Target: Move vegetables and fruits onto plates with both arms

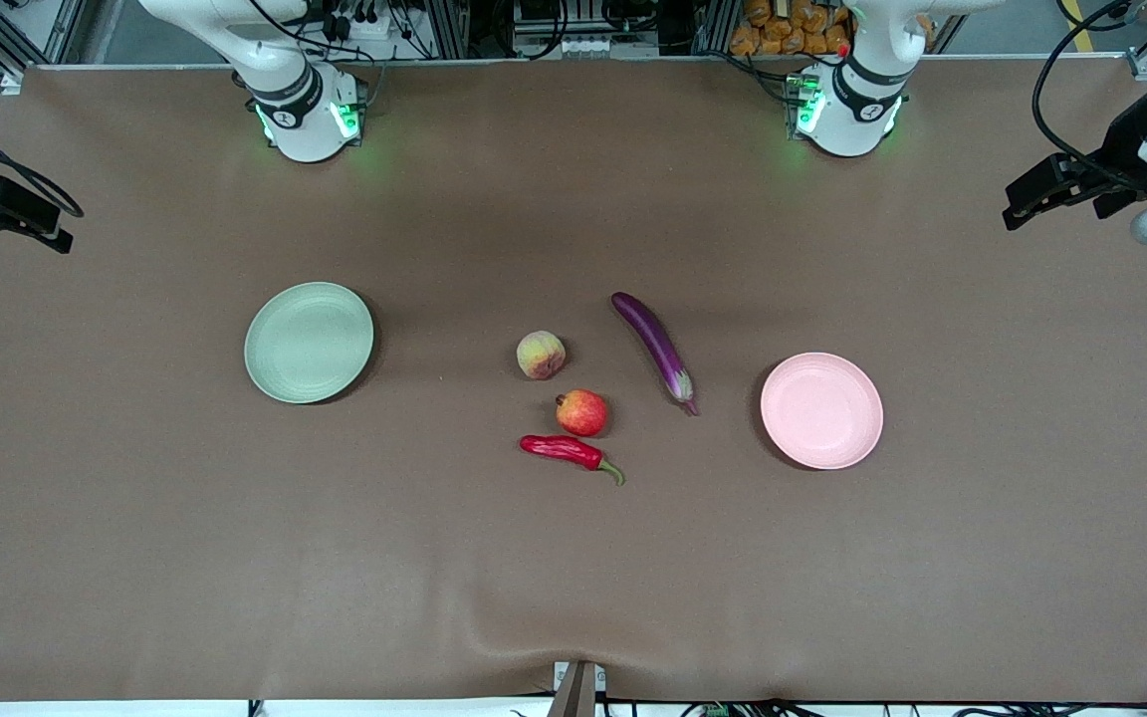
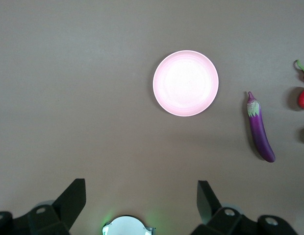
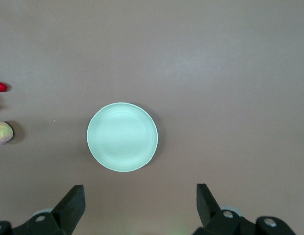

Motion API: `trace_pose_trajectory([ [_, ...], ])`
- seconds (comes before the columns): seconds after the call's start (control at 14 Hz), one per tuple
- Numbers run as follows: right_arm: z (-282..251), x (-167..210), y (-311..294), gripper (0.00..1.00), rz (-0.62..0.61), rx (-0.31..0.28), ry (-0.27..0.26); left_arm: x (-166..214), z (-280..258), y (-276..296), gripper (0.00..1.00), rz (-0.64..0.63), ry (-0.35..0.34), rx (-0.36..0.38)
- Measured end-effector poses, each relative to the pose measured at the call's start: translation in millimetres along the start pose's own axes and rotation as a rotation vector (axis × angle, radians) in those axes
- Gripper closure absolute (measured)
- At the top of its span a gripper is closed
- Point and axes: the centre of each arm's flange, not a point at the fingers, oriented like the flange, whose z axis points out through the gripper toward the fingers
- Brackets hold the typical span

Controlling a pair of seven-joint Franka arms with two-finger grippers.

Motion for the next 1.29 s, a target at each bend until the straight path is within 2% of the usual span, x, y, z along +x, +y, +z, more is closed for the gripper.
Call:
trace_pose_trajectory([
  [0.79,5,2,-2,0.0,-0.006,-0.001,-0.014,3,3,-3,0.0,-0.007,-0.006,0.003],
  [1.29,11,4,-19,0.0,-0.037,-0.001,-0.04,8,23,-3,0.0,-0.007,-0.062,0.015],
])
